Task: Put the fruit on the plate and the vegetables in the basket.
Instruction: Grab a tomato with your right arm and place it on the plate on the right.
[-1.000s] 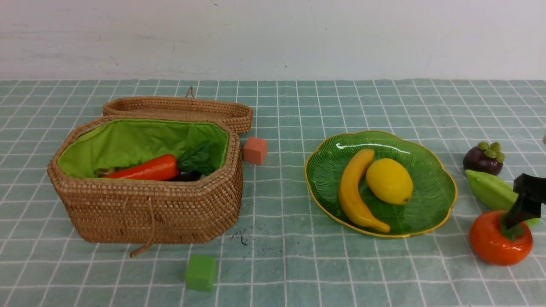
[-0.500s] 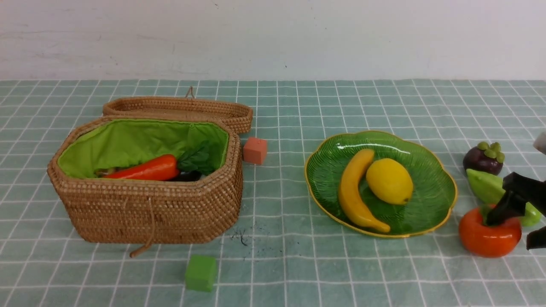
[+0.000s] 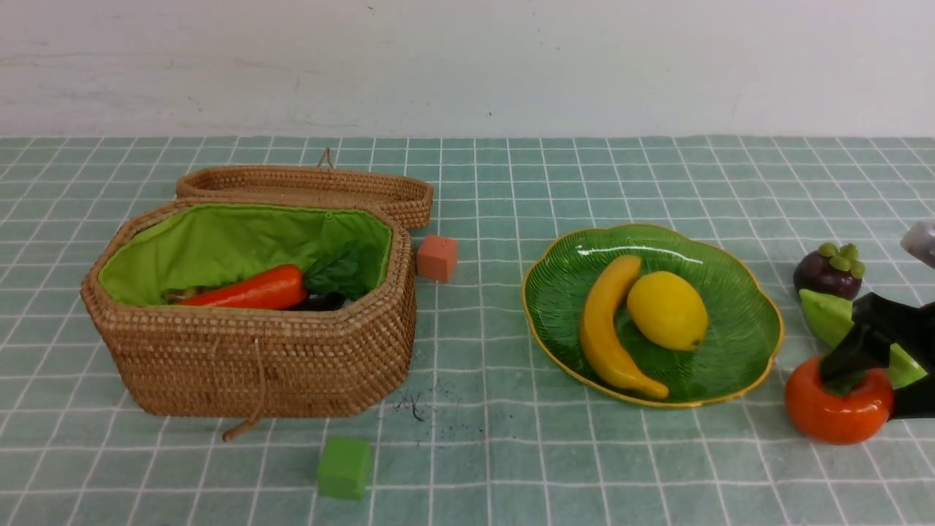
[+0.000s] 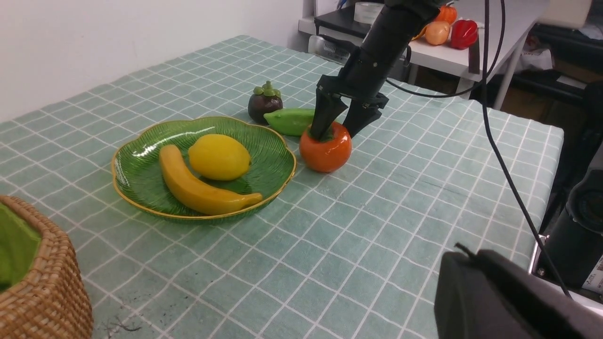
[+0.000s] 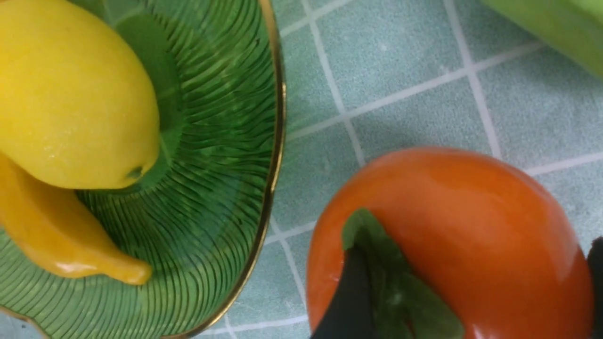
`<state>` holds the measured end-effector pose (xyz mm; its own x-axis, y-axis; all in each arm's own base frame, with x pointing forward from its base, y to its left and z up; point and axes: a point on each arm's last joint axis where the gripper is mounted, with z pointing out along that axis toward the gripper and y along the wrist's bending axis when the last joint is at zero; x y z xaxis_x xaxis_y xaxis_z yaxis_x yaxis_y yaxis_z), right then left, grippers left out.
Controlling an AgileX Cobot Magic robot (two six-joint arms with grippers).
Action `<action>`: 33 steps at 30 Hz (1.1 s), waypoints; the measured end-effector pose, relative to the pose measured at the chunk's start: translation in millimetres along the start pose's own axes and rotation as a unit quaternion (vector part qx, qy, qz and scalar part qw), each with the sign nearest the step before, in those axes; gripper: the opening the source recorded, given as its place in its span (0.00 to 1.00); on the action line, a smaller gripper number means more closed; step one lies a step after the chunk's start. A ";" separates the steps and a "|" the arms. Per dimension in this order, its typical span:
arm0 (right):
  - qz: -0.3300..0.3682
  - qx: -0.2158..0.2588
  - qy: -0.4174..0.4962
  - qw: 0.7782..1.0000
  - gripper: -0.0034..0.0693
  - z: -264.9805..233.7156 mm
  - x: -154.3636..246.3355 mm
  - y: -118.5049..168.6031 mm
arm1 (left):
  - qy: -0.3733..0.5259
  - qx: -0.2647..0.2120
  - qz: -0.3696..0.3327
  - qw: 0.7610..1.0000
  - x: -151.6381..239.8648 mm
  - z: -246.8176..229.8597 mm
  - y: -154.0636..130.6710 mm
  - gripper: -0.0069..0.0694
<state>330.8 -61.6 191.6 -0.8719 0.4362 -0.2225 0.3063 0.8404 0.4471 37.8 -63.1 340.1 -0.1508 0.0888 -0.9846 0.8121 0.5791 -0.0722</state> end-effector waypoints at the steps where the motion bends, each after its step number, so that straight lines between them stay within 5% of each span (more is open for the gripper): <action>1: 0.000 -0.001 0.000 1.000 0.84 0.3 0.0 0.1 | 0.000 0.000 0.000 1.000 0.0 0.0 0.0 0.09; 23: 0.027 -0.008 0.004 1.000 0.85 15.7 -2.7 -5.3 | 0.000 0.001 -0.002 1.000 -0.1 0.0 -0.2 0.10; 33: 0.019 -0.012 0.004 1.000 0.75 15.4 -2.7 -4.5 | -0.001 0.001 -0.002 1.000 -0.1 0.0 -0.2 0.10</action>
<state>337.7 -61.6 176.8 -0.8630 0.4652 -0.1972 0.3309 0.8153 0.4752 37.6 -63.3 340.2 -0.1530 0.0860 -0.9845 0.8126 0.5779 -0.0758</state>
